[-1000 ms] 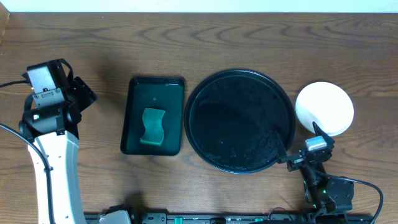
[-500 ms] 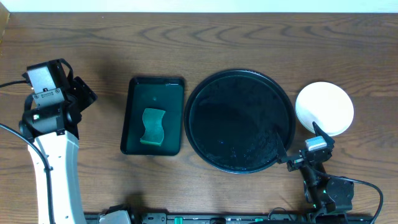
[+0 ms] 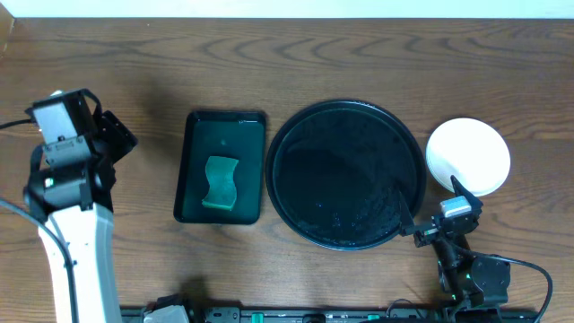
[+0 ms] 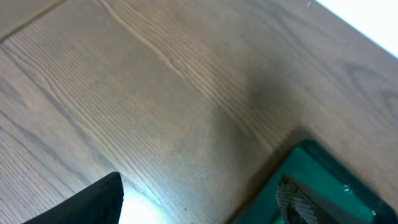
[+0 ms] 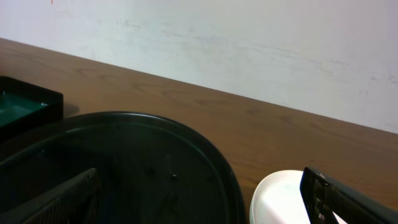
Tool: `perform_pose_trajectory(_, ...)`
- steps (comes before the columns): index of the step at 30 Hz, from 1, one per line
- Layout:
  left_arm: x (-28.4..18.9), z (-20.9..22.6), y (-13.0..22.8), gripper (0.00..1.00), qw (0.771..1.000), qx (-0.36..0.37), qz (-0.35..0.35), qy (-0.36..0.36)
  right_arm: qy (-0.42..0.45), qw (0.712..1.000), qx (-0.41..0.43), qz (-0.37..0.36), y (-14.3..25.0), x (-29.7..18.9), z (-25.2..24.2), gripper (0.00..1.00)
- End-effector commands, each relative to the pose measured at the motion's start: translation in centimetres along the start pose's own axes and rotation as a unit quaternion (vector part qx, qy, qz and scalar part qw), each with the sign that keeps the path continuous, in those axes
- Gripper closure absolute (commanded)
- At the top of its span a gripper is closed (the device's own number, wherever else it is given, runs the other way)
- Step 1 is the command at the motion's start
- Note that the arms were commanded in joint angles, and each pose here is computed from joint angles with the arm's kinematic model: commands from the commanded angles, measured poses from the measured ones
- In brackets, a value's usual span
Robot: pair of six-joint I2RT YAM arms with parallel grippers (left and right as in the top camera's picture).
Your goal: Clean dirty plates on tray and stack at the side
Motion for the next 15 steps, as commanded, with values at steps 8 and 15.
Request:
perform_pose_trajectory(8,-6.8,2.2,-1.6,0.05,0.994,-0.024,-0.11,-0.014,0.004,1.0,0.006,0.0,0.0,0.0,-0.2,0.01)
perform_pose_trajectory(15,-12.9,3.4,-1.1,0.05,0.979,-0.048,-0.199,0.004,0.004,1.0,0.006,0.0,0.0,0.0,-0.2,0.01)
Point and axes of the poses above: each gripper's point midway between its finger pads, its own x axis out along the fingers, its own z axis along the line the jaws close on, y = z × x, the point moved 3 cm from there along -x, back along the fingers, and after that the axes turned 14 degrees about x, right-handed, at the moved point
